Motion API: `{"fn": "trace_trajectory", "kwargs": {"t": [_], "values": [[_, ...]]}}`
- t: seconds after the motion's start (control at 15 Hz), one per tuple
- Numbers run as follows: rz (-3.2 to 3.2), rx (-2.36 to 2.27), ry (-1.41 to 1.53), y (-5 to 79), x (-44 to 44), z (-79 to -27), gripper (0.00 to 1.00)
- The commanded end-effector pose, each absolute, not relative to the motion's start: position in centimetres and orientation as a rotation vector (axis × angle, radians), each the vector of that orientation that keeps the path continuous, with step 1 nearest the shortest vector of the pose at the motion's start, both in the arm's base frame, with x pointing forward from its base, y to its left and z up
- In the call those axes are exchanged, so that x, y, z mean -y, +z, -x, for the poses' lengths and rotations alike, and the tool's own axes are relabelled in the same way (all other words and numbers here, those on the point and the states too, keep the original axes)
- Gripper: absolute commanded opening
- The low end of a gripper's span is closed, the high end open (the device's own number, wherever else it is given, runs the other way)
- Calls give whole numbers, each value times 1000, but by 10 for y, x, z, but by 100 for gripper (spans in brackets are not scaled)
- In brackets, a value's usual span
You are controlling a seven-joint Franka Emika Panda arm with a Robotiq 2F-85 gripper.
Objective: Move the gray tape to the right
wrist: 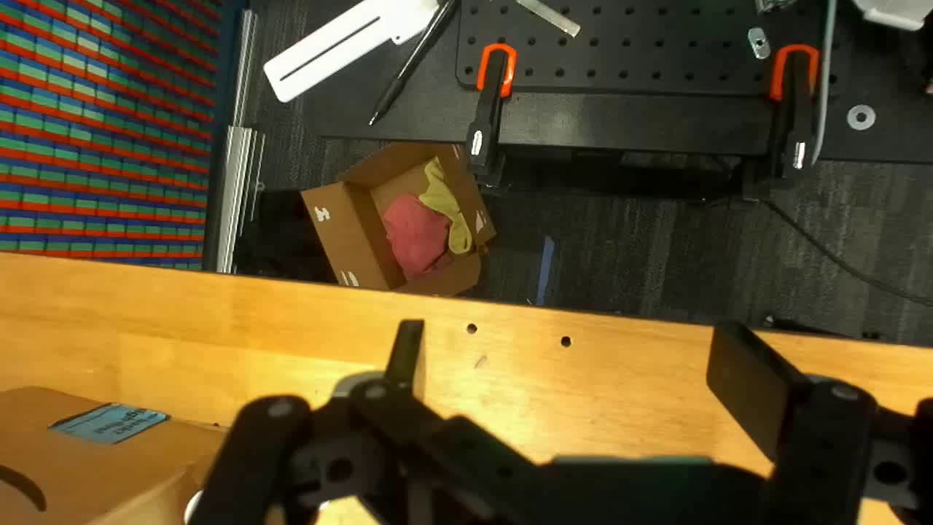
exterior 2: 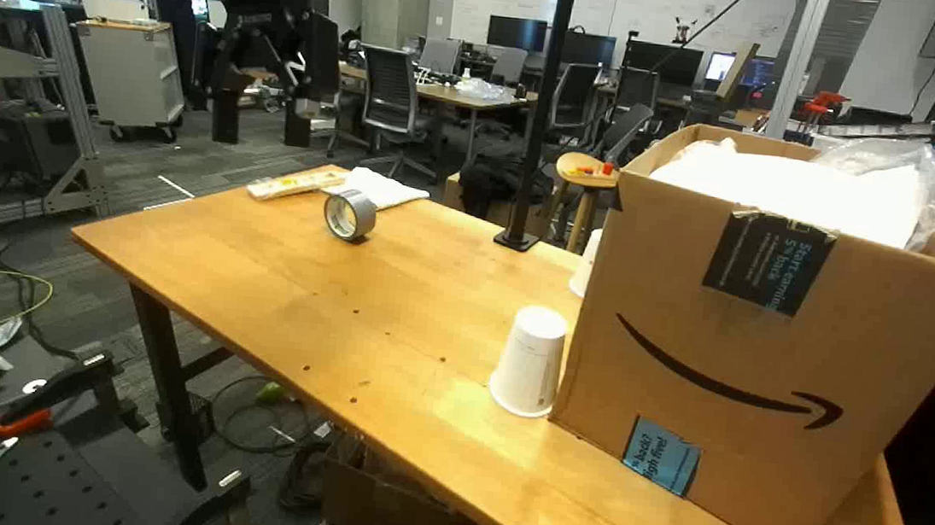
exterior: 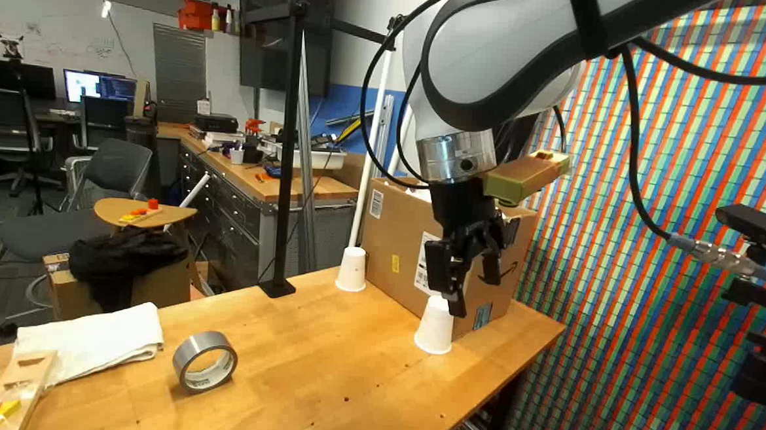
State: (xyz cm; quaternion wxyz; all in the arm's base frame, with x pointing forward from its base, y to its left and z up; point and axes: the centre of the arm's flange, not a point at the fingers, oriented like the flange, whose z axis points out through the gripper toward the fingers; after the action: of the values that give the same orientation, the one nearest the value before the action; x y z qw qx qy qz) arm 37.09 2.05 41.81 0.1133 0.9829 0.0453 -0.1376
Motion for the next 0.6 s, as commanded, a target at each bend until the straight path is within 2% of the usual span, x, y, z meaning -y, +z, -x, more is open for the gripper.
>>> {"fn": "trace_trajectory", "kwargs": {"t": [0.0,0.53], "values": [[-2884,-133,-398,420,-21,-372,100],[-2903,-153,-328,418,-82,-408,100]]}}
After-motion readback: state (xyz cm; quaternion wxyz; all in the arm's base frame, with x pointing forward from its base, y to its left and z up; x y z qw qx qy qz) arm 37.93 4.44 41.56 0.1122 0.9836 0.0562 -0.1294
